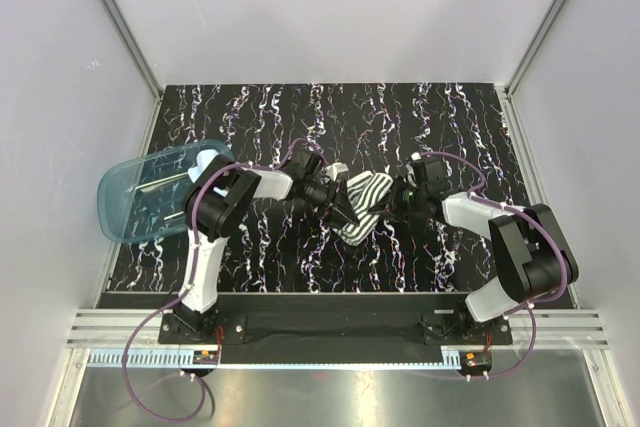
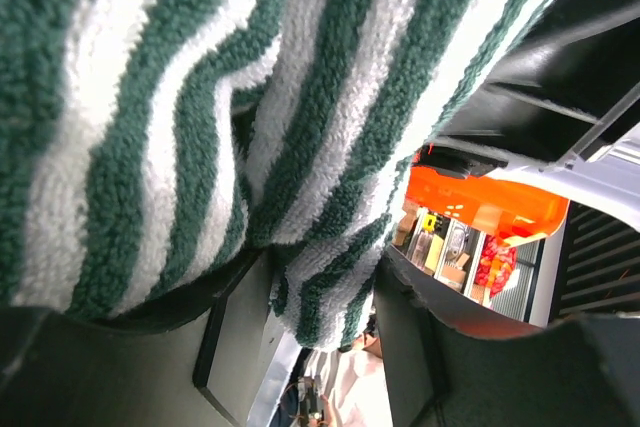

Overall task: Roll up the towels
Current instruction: Roll the towel

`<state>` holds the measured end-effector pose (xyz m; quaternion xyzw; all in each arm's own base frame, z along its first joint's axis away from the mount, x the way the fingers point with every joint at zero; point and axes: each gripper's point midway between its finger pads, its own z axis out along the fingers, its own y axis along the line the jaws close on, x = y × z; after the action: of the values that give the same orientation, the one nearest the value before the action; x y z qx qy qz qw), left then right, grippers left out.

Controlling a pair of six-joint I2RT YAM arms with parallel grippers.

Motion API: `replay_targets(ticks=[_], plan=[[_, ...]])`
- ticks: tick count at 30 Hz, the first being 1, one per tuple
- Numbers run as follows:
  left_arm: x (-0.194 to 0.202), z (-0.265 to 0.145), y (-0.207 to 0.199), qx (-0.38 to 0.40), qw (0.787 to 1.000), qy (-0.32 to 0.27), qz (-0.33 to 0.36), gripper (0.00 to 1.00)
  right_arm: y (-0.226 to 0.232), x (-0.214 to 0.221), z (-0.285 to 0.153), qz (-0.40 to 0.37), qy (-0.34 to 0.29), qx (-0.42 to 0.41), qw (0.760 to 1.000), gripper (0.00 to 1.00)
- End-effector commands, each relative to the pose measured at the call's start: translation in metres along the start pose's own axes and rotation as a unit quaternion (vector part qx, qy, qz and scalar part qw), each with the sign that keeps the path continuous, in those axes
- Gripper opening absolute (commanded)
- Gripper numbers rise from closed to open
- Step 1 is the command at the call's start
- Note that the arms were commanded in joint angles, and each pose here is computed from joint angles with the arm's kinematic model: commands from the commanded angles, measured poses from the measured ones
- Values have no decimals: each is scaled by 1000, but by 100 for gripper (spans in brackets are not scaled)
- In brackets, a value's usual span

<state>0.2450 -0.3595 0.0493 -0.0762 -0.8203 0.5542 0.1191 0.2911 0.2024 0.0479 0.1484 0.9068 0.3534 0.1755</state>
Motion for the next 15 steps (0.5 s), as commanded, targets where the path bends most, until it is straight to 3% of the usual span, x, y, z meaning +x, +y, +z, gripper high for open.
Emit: replay_targets(ticks=[1, 3, 8, 12, 13, 15], plan=[[-5, 9, 43, -65, 997, -23, -36, 50, -4, -11, 9, 0, -26, 11, 1000, 9], [-6, 6, 43, -81, 996, -34, -30, 51, -9, -9, 10, 2, -22, 24, 999, 0], [-15, -21, 34, -179, 980, -90, 5, 56, -24, 1, 4, 7, 1, 71, 997, 0], [-27, -52, 26, -272, 947, -159, 62, 63, -28, 5, -3, 10, 19, 98, 995, 0], [-27, -58, 23, -288, 940, -169, 75, 74, -29, 5, -3, 10, 21, 102, 995, 0], [-32, -74, 9, -329, 914, -208, 118, 82, -27, 6, -5, 8, 25, 107, 994, 0]])
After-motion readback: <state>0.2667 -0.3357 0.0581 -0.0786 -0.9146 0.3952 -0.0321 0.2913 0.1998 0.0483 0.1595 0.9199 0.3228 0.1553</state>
